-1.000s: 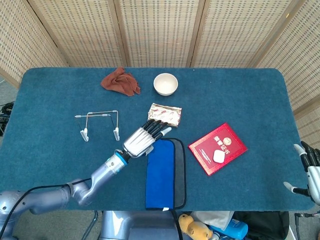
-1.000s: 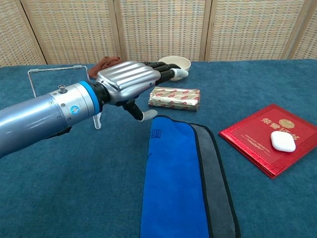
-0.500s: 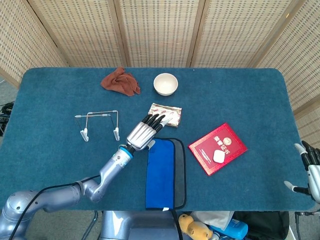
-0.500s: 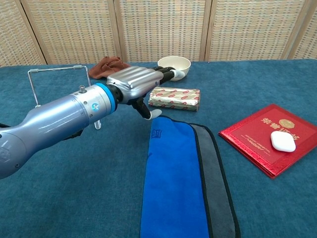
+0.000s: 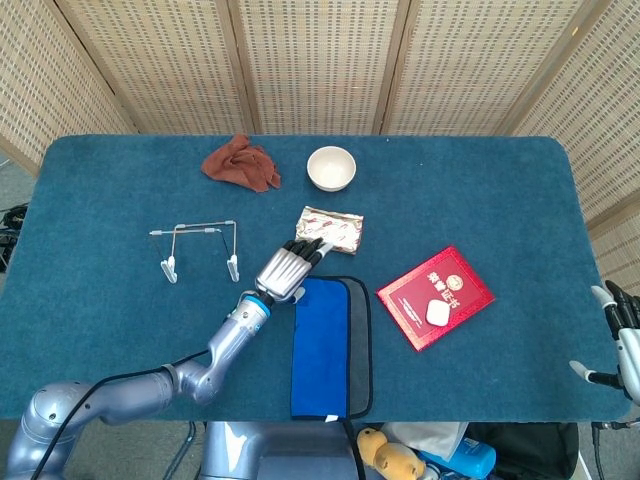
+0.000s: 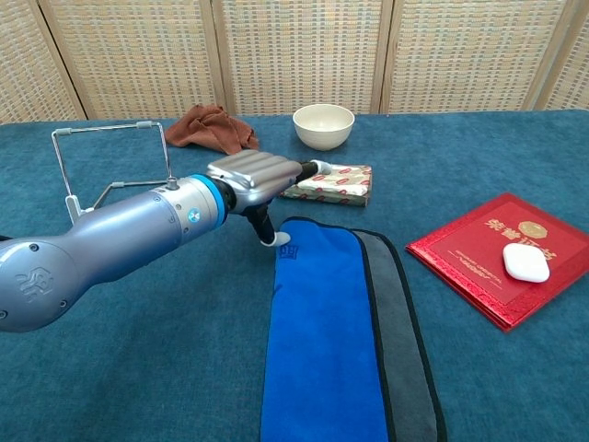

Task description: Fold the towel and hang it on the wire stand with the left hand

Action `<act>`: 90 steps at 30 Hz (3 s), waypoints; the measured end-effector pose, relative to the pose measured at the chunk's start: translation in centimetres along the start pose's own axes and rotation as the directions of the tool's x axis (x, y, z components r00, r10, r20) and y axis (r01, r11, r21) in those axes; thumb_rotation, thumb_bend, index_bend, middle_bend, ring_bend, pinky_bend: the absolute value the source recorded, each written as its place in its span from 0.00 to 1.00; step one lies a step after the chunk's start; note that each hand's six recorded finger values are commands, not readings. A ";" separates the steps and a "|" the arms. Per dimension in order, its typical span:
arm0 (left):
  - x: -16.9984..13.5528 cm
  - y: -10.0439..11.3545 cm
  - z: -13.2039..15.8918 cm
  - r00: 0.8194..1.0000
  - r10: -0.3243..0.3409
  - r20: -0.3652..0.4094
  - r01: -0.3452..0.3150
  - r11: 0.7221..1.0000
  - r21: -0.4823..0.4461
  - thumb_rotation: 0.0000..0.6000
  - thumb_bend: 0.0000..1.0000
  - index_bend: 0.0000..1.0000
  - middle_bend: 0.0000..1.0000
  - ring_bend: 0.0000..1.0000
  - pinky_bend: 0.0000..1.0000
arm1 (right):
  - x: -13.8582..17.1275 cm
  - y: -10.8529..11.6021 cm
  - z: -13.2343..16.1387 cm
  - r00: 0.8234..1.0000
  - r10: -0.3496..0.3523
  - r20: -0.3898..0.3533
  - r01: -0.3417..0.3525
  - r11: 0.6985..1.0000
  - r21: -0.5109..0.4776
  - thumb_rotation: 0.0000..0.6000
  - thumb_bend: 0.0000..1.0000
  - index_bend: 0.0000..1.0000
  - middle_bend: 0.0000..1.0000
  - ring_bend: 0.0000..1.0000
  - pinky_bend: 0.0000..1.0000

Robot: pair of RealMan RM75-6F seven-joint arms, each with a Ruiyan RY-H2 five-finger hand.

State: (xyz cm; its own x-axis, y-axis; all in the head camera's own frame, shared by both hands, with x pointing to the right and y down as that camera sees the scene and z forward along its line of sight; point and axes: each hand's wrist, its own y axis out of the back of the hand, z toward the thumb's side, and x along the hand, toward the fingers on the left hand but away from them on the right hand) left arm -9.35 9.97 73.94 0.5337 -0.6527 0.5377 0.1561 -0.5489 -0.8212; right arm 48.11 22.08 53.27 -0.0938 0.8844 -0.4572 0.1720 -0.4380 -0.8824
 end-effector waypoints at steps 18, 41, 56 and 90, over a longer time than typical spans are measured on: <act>1.1 0.0 1.2 0.999 -0.012 -0.042 0.013 0.999 0.033 1.00 0.30 0.19 0.53 0.71 0.68 | -0.1 -0.2 -0.1 1.000 0.007 0.007 -0.007 1.000 0.007 1.00 0.00 0.00 0.00 0.00 0.00; 2.2 -0.1 1.3 0.997 0.047 -0.068 -0.035 0.987 0.157 1.00 0.29 0.22 0.45 0.72 0.76 | -0.2 -0.6 -0.1 1.000 0.019 0.009 -0.019 1.000 0.015 1.00 0.00 0.00 0.00 0.00 0.00; 2.5 -1.2 1.1 0.997 0.023 -0.078 -0.013 0.991 0.131 1.00 0.29 0.23 0.44 0.71 0.76 | -0.3 -0.7 -0.1 1.000 0.025 0.009 -0.025 1.000 0.011 1.00 0.00 0.00 0.00 0.00 0.00; 1.4 -1.6 2.5 0.998 -0.026 -0.051 0.029 0.998 0.052 1.00 0.30 0.60 0.77 0.81 0.82 | -0.1 -0.4 -0.1 1.000 0.023 0.002 -0.023 1.000 -0.004 1.00 0.00 0.00 0.00 0.00 0.00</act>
State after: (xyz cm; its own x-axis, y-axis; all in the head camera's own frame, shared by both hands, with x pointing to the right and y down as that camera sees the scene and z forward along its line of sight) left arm -6.73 11.26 75.57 0.4868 -0.6636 0.5681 0.2146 -0.5395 -0.8142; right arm 48.12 22.20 53.69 -0.0921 0.8738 -0.4774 0.1777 -0.4573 -0.8714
